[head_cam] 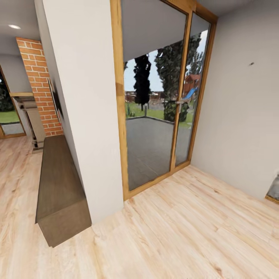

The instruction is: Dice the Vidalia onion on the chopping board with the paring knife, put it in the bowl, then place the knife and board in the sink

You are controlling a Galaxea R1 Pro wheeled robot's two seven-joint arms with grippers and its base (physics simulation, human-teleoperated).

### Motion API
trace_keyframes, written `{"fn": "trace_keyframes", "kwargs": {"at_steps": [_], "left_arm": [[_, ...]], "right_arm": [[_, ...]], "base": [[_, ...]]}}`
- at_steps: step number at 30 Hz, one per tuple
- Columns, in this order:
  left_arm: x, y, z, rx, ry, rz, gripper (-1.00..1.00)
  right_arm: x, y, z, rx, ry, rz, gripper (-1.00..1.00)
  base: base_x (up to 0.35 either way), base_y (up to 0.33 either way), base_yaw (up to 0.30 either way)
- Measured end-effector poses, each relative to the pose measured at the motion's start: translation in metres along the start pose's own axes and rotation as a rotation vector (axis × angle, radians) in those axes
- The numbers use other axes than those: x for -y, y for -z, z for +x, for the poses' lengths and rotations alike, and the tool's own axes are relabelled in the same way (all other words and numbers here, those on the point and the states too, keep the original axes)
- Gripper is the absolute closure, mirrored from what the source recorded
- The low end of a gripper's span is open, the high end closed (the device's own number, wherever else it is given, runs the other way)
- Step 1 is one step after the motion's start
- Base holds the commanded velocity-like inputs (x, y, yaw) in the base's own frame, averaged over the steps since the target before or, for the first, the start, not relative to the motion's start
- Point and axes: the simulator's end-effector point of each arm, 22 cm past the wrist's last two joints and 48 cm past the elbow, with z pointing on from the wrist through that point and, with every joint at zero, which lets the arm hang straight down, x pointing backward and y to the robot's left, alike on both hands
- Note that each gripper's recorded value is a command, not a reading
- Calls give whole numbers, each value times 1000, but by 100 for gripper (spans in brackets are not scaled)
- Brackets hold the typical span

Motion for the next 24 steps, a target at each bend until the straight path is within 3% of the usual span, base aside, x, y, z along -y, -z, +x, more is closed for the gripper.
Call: {"fn": "trace_keyframes", "kwargs": {"at_steps": [24], "left_arm": [[1, 0, -7, 17, 2, 0, -100]], "right_arm": [[2, 0, -8, 19, 1, 3, -100]], "base": [[0, 0, -249]]}}
